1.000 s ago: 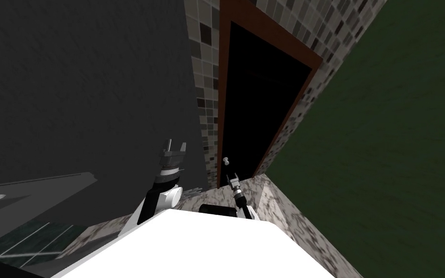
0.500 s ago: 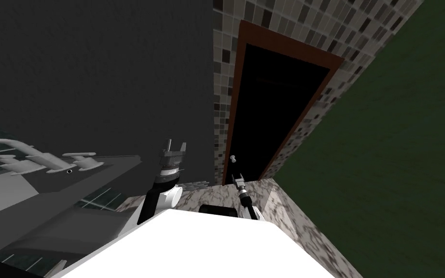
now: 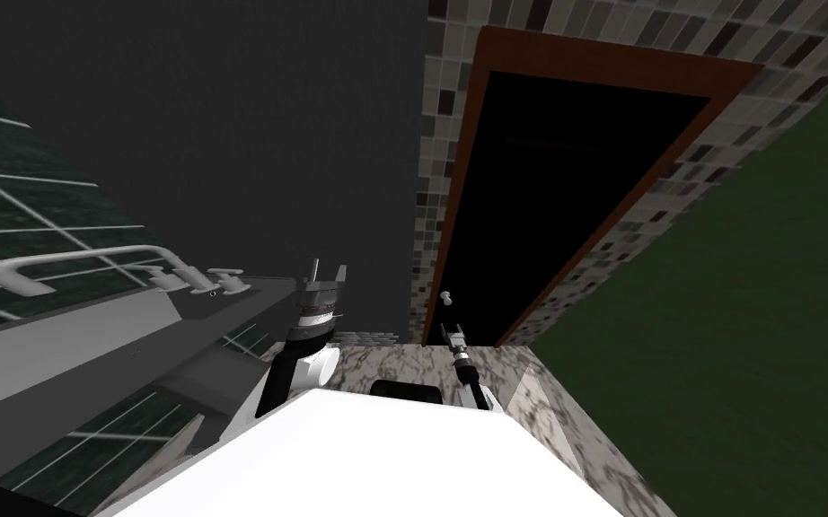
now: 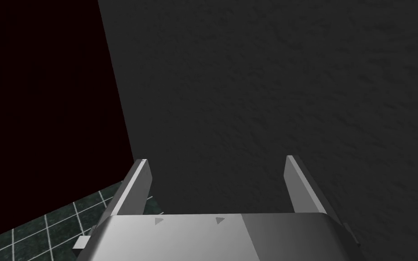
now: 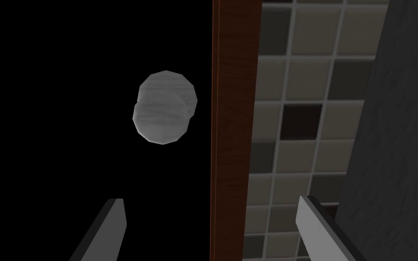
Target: Pull the door open
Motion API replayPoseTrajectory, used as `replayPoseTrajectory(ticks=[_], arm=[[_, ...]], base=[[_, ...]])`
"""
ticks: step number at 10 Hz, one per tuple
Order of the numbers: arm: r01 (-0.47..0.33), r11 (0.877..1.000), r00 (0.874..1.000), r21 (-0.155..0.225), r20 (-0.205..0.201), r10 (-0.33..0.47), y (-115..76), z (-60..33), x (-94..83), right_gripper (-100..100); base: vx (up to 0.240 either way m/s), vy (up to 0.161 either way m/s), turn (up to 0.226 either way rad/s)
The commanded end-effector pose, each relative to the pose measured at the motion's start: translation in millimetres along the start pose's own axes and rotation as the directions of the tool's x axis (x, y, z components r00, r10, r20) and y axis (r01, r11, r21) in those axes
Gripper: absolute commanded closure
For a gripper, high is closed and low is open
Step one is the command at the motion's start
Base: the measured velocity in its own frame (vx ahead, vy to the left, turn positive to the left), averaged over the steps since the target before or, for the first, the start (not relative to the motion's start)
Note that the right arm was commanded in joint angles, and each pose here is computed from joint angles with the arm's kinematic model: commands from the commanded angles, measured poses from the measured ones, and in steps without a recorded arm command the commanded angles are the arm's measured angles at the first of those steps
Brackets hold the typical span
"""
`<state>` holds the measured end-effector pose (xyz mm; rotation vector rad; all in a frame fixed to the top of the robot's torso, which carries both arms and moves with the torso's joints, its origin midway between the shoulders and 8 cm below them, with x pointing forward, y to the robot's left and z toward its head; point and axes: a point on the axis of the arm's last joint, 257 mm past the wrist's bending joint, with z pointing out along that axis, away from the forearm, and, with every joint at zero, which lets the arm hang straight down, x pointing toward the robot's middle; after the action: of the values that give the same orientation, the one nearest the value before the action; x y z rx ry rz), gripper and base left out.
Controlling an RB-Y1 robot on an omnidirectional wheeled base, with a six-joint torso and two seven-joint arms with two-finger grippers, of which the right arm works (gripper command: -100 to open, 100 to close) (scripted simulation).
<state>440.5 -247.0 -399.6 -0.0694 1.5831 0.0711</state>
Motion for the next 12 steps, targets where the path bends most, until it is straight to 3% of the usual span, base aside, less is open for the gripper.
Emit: replayPoseTrajectory(ticks=[1, 5, 6, 7, 12], arm=[[-0.001, 0.999, 1.0, 0.035, 0.0, 0.001, -19.8, -0.6, 1.1, -100], [-0.004, 0.993, 1.0, 0.12, 0.003, 0.004, -65.0, -4.1, 0.2, -100], [-0.004, 0.993, 1.0, 0.12, 0.003, 0.004, -65.0, -4.1, 0.2, -100], [-0.007, 0.987, 1.0, 0.16, 0.007, 0.006, -85.9, -6.6, -0.9, -100], [-0.02, 0.962, 1.0, 0.272, 0.022, 0.015, -142.6, -16.6, -5.6, -100]], base=[[0.023, 0.031, 0.19], [0.043, 0.011, 0.206], [0.039, 0.0, 0.063], [0.065, 0.001, 0.304], [0.097, -0.036, 0.226]])
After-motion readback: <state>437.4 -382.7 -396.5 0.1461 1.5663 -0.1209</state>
